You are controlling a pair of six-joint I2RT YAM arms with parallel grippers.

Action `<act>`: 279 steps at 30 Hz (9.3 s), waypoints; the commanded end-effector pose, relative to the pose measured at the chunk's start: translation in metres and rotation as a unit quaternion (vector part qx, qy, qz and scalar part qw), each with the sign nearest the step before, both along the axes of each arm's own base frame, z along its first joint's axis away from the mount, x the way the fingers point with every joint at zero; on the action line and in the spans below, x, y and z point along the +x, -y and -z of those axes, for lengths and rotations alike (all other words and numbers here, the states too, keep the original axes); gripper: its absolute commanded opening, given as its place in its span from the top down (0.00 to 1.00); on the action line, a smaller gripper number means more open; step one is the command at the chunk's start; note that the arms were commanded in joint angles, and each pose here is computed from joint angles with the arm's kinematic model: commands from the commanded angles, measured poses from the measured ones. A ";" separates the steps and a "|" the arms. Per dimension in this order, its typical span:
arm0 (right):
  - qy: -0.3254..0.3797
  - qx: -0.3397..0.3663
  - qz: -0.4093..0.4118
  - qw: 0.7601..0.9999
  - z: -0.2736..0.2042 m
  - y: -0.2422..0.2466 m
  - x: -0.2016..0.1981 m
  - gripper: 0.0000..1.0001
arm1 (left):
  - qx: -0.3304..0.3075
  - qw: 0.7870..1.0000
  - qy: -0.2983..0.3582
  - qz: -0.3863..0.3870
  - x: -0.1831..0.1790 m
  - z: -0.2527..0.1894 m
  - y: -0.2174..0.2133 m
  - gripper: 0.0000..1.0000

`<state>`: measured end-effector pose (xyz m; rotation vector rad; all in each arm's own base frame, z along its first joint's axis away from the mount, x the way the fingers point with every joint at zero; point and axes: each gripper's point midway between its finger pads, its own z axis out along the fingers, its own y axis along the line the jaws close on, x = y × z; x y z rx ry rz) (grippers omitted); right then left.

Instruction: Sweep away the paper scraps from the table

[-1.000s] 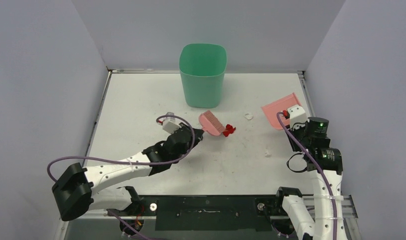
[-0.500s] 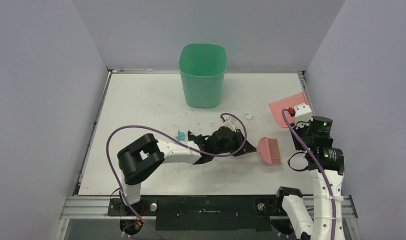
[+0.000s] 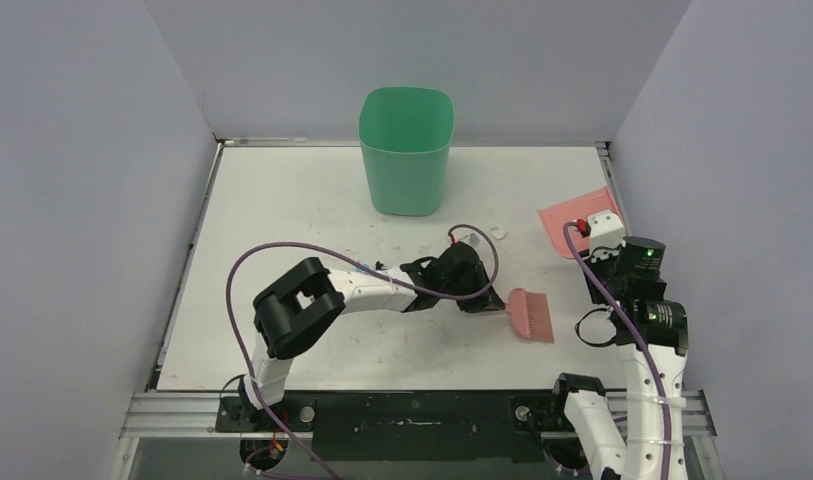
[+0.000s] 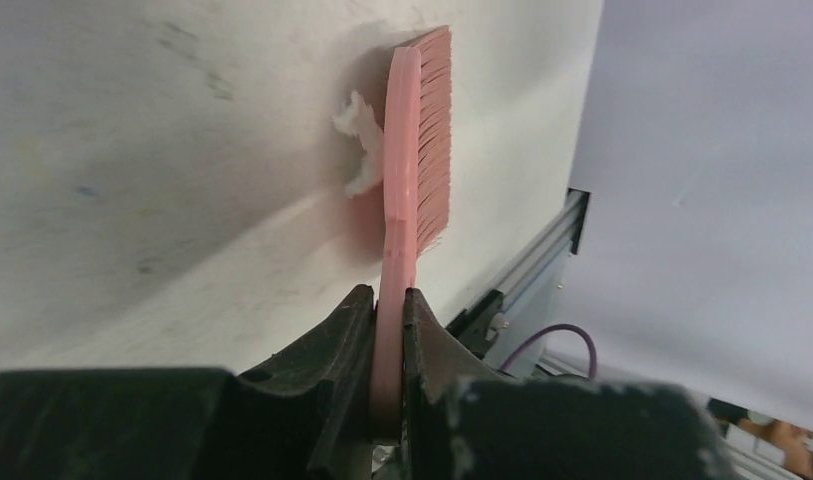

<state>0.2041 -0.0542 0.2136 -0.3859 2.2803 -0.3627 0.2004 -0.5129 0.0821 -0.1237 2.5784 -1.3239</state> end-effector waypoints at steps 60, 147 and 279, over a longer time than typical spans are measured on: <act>-0.333 -0.021 -0.425 0.842 0.154 -0.184 0.006 0.95 | 0.411 0.895 0.156 0.079 0.104 -0.050 -0.297 1.00; -0.313 0.041 -0.263 0.912 0.165 -0.038 0.077 0.95 | 0.102 0.961 0.254 0.043 0.142 -0.193 -0.112 1.00; 0.141 -0.148 -0.304 0.930 -0.187 -0.170 0.252 0.95 | 0.337 0.908 0.248 0.038 0.071 -0.069 -0.319 1.00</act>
